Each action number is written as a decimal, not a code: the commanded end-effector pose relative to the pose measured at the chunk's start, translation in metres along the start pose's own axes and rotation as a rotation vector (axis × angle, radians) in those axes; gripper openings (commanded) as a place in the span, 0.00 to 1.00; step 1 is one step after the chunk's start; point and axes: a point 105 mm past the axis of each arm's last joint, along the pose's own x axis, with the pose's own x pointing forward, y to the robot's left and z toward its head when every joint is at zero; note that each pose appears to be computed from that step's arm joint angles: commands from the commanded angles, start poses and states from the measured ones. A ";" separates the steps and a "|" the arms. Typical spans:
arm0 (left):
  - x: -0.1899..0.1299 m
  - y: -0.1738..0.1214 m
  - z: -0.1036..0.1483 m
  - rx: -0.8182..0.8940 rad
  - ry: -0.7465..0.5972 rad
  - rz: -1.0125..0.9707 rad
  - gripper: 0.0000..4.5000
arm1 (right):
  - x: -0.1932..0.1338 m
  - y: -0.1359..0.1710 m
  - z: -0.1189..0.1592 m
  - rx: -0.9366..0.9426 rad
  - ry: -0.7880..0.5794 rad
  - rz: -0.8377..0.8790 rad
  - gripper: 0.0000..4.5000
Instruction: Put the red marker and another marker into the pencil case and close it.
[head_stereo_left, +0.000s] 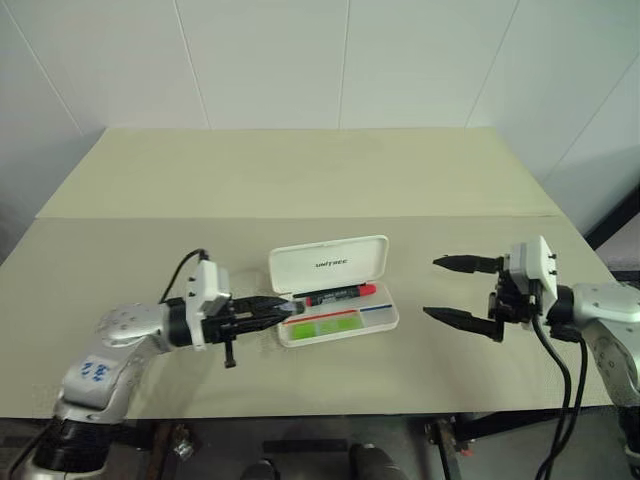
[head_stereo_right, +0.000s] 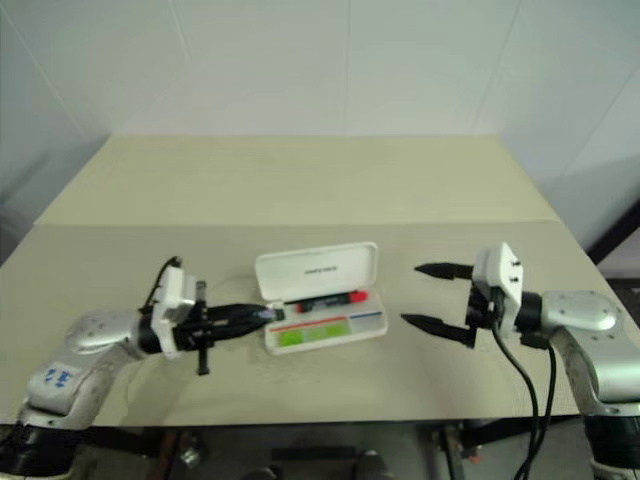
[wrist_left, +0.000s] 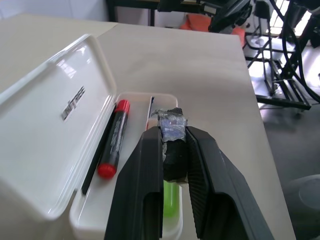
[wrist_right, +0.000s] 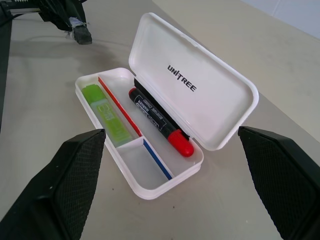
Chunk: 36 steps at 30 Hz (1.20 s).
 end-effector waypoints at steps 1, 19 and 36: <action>0.017 -0.001 0.001 0.029 -0.009 -0.041 0.10 | -0.010 0.000 0.014 -0.066 -0.004 -0.045 1.00; 0.092 0.006 -0.022 0.063 -0.033 -0.118 0.10 | -0.012 0.009 0.015 -0.055 0.008 -0.103 1.00; 0.122 0.017 -0.017 0.097 -0.059 -0.136 0.10 | -0.015 0.016 0.014 -0.044 0.008 -0.153 1.00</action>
